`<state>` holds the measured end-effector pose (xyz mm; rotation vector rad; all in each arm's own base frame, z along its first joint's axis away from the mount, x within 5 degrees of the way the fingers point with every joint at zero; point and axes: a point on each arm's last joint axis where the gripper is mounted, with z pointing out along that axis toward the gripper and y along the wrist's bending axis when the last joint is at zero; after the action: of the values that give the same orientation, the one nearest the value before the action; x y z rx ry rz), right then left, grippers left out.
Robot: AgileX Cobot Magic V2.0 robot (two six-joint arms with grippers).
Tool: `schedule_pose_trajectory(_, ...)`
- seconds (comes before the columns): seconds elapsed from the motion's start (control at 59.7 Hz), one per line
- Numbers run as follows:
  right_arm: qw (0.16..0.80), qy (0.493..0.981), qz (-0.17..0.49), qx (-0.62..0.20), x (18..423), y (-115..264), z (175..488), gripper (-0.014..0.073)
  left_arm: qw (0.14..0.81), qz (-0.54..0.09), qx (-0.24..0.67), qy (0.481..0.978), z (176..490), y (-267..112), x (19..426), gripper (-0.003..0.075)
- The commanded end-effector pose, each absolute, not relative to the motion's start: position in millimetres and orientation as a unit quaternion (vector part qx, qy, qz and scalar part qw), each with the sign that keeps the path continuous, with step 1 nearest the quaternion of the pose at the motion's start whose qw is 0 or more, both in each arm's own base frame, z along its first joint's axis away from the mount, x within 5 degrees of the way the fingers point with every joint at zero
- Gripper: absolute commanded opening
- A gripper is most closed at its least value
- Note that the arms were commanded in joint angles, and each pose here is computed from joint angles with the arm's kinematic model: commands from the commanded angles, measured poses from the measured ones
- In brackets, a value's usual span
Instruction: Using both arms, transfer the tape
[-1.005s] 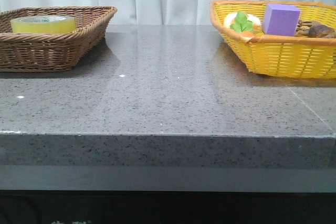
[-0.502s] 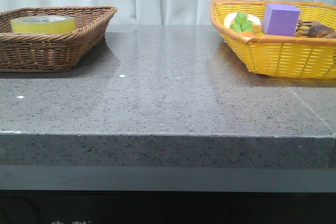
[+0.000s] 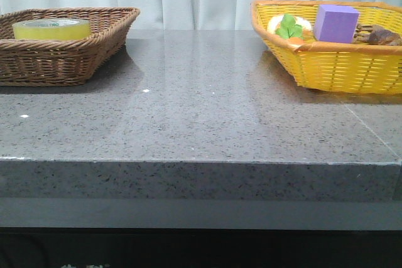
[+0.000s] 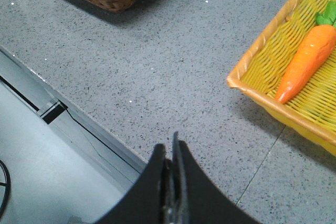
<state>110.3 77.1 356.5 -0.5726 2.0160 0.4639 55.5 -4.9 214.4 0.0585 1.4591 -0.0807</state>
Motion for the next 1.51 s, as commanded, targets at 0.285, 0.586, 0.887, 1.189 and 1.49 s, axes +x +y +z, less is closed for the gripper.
schedule_pose_trajectory(0.285,0.517,0.802,0.2,-0.222,112,77,370,-0.0068,0.787,-0.052,0.014,0.615,224,-4,52,-0.002)
schedule_pose_trajectory(0.586,0.517,0.802,0.2,-0.222,112,77,370,-0.0068,0.787,-0.052,0.014,0.615,224,-4,52,-0.002)
schedule_pose_trajectory(0.887,0.517,0.802,0.2,-0.222,112,77,370,-0.0068,0.787,-0.052,0.014,0.615,224,-4,52,-0.002)
schedule_pose_trajectory(1.189,0.517,0.802,0.2,-0.222,112,77,370,-0.0068,0.787,-0.052,0.014,0.615,224,-4,52,-0.002)
schedule_pose_trajectory(1.49,0.578,0.79,0.146,-0.143,96,42,352,-0.0068,0.787,-0.052,0.014,0.615,224,-4,52,-0.002)
